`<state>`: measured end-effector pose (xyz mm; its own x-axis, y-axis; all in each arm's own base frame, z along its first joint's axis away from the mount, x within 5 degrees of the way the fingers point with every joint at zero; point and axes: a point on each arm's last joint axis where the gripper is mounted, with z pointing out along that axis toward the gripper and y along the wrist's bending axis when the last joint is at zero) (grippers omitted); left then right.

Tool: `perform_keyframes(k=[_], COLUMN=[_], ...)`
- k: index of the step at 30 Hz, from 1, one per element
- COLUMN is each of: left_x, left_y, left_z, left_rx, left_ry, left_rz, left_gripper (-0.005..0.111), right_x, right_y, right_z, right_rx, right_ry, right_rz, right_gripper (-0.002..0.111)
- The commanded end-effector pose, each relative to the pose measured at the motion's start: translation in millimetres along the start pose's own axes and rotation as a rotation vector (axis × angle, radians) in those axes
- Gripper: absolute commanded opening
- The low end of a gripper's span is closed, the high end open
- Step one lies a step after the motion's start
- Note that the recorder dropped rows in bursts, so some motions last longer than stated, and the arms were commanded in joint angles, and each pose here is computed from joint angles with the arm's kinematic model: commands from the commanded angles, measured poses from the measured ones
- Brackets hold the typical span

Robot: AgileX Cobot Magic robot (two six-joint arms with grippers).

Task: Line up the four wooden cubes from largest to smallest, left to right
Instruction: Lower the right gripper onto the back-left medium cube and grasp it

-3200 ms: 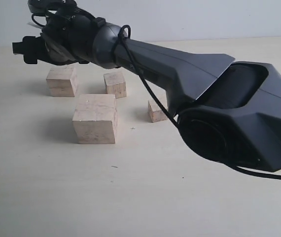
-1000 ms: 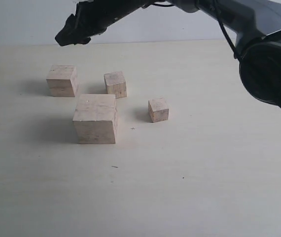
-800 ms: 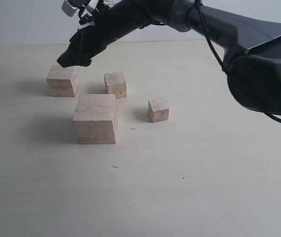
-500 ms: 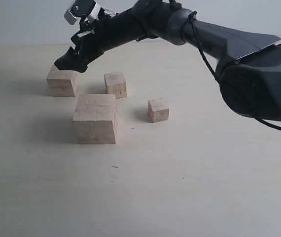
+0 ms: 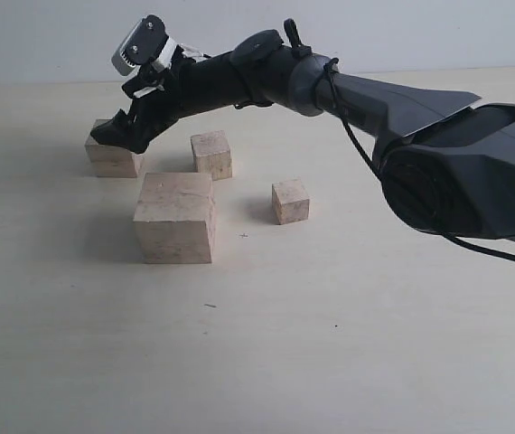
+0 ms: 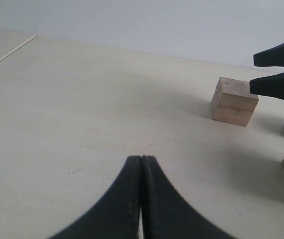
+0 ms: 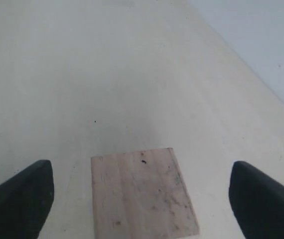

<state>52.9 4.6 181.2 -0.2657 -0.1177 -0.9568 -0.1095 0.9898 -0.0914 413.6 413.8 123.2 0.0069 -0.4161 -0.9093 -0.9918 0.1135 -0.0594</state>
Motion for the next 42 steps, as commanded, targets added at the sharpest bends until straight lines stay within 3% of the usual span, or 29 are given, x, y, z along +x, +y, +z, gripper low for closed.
perform_keyframes(k=[1,31,35,42], left_x=[0.2,0.2,0.2,0.2], left_y=[0.1,0.1,0.1,0.1], left_z=[0.1,0.1,0.1,0.1], left_rx=[0.0,0.0,0.0,0.0], left_ry=[-0.01,-0.01,-0.01,-0.01], left_rz=[-0.003,-0.003,-0.003,-0.003], left_gripper=[0.0,0.0,0.0,0.0], right_x=[-0.5,33.5,33.5,28.5], right_y=[-0.9,2.6,2.6,5.2], right_z=[1.3,16.8,16.8,14.8], right_rx=[0.013,-0.011,-0.011,-0.042], right_ry=[-0.025,-0.006,-0.006,-0.014], right_rz=[-0.003,-0.01,-0.01,0.018], right_gripper=[0.085,0.081,0.046,0.005])
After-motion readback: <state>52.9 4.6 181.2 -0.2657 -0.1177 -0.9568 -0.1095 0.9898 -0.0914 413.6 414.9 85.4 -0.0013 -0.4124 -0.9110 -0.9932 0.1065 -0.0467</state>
